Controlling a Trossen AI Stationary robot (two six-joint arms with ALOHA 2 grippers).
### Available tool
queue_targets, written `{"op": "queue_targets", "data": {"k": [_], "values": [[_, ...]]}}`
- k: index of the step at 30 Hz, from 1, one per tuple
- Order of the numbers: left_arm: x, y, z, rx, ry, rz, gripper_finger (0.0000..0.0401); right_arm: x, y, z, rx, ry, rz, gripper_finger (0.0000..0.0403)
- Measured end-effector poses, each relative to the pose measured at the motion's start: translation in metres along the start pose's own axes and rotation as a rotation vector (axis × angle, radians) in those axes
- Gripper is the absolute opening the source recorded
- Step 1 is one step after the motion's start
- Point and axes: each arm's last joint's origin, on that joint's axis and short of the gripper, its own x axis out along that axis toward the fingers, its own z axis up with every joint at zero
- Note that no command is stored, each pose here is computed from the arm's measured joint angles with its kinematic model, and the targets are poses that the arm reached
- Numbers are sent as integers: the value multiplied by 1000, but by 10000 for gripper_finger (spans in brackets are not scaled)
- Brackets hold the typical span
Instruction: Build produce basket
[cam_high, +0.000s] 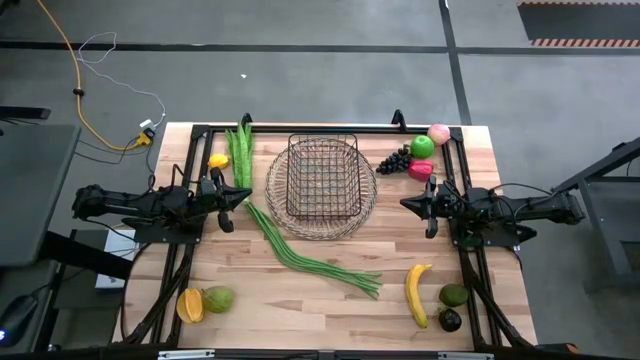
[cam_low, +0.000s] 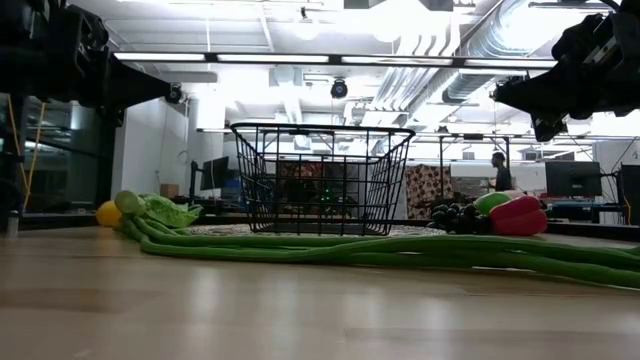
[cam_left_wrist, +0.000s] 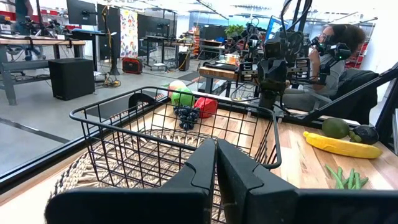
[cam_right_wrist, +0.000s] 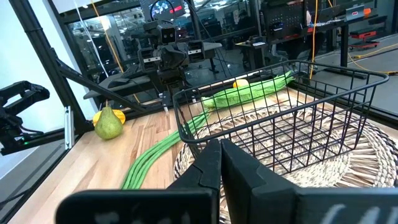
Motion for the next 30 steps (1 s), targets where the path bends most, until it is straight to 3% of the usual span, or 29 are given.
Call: {"op": "queue_targets", "data": {"k": [24, 30], "values": [[0, 0, 0, 0, 0, 0, 5, 0, 0, 0, 1, -6, -12, 2], [0, 0, 0, 0, 1, 0, 5, -3, 0, 22, 178, -258, -90, 2]]}}
